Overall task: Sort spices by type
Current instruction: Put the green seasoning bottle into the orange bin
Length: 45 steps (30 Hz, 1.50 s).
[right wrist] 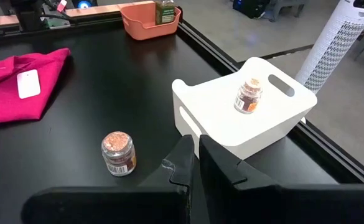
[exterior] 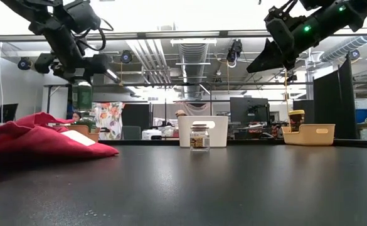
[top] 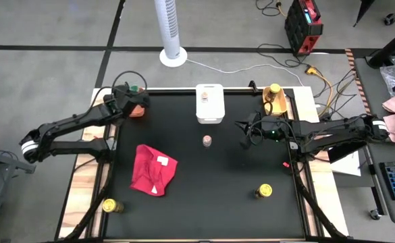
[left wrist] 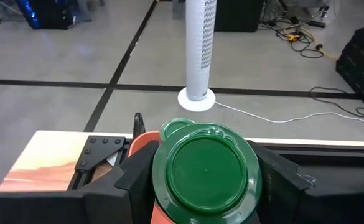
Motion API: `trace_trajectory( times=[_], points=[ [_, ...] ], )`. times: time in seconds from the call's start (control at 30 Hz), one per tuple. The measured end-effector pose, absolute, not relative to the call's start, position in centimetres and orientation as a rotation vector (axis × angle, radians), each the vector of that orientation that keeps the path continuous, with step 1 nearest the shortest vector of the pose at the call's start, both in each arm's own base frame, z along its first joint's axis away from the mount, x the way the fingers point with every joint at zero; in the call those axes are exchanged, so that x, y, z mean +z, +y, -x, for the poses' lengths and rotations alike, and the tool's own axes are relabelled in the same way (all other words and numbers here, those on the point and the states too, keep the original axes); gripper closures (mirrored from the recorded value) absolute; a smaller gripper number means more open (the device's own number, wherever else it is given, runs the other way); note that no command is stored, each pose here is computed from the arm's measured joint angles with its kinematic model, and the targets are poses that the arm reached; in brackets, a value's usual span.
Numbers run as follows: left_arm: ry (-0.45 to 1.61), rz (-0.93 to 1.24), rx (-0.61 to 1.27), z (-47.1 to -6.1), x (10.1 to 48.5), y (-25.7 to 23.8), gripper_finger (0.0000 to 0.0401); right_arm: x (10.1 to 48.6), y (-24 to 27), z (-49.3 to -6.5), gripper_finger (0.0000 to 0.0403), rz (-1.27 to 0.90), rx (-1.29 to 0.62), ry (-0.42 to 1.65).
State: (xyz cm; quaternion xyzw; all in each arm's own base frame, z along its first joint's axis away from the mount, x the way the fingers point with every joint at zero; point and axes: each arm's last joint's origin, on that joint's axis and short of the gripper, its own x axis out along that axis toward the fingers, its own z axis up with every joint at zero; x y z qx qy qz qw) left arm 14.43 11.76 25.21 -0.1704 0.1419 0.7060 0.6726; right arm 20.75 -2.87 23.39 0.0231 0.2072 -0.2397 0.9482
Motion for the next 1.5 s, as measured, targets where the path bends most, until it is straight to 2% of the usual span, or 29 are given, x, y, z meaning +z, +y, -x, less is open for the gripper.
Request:
trace_trajectory(
  times=[0.27, 0.6, 1.5],
  points=[
    [0.338, 0.393, 1.654, -14.8, 24.2, 12.5, 0.0217, 23.4, -2.9, -20.7, 0.0385, -0.049, -0.488, 0.422],
    [0.228, 0.497, 1.700, -14.6, 24.2, 12.7, 0.0217, 23.3, -2.9, -20.7, 0.0385, -0.046, -0.488, 0.436],
    [0.160, 0.568, 1.827, -15.0, 22.5, 13.5, 0.0217, 23.2, -2.9, -20.7, 0.0385, -0.039, -0.486, 0.445]
  ],
)
